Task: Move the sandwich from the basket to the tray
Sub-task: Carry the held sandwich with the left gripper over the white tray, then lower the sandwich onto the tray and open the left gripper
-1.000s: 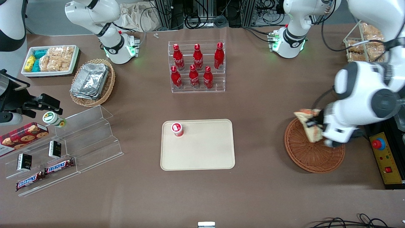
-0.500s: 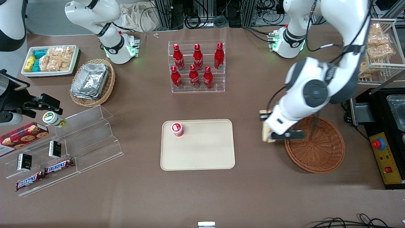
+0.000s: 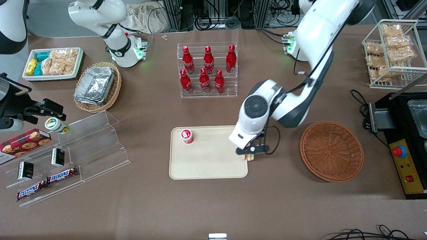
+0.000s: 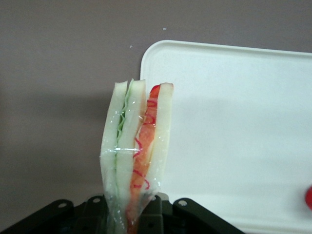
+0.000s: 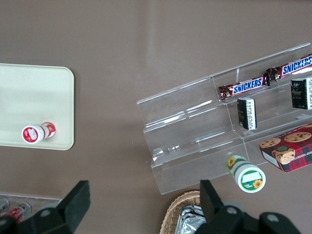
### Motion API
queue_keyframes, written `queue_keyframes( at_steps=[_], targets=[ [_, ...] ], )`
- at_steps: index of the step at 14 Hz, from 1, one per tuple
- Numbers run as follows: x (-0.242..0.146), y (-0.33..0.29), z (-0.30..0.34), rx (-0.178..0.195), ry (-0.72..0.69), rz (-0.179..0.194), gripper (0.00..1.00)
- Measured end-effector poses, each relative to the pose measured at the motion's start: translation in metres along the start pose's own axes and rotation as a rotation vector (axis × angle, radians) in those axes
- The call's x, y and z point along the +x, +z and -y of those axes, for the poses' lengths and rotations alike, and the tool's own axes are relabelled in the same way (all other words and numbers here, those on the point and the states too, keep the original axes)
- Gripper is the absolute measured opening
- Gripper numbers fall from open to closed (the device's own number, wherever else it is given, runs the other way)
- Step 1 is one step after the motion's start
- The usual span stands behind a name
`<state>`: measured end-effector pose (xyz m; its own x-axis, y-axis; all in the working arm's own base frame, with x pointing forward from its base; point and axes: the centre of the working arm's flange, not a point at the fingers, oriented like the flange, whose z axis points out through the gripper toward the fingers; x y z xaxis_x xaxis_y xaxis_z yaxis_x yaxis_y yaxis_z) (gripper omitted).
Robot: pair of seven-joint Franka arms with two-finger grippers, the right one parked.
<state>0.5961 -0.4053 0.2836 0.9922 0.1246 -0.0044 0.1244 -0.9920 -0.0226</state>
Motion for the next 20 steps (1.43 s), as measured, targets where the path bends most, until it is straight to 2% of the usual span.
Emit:
queue_keyframes(
  at_steps=[2,4,8,11,15,16,20],
  targets=[
    [0.01,0.037,-0.003,0.005,-0.013,0.027,0.2],
    [0.014,0.055,-0.005,0.001,-0.002,0.033,0.2],
    [0.017,0.051,-0.009,-0.023,0.04,0.012,0.2],
    [0.017,0.05,-0.01,-0.026,0.107,0.007,0.2],
    [0.018,0.053,-0.013,-0.042,0.151,-0.006,0.16],
    [0.018,0.055,-0.013,-0.043,0.153,-0.006,0.21],
    [0.017,0.059,-0.013,-0.044,0.153,-0.005,0.59]
  ],
)
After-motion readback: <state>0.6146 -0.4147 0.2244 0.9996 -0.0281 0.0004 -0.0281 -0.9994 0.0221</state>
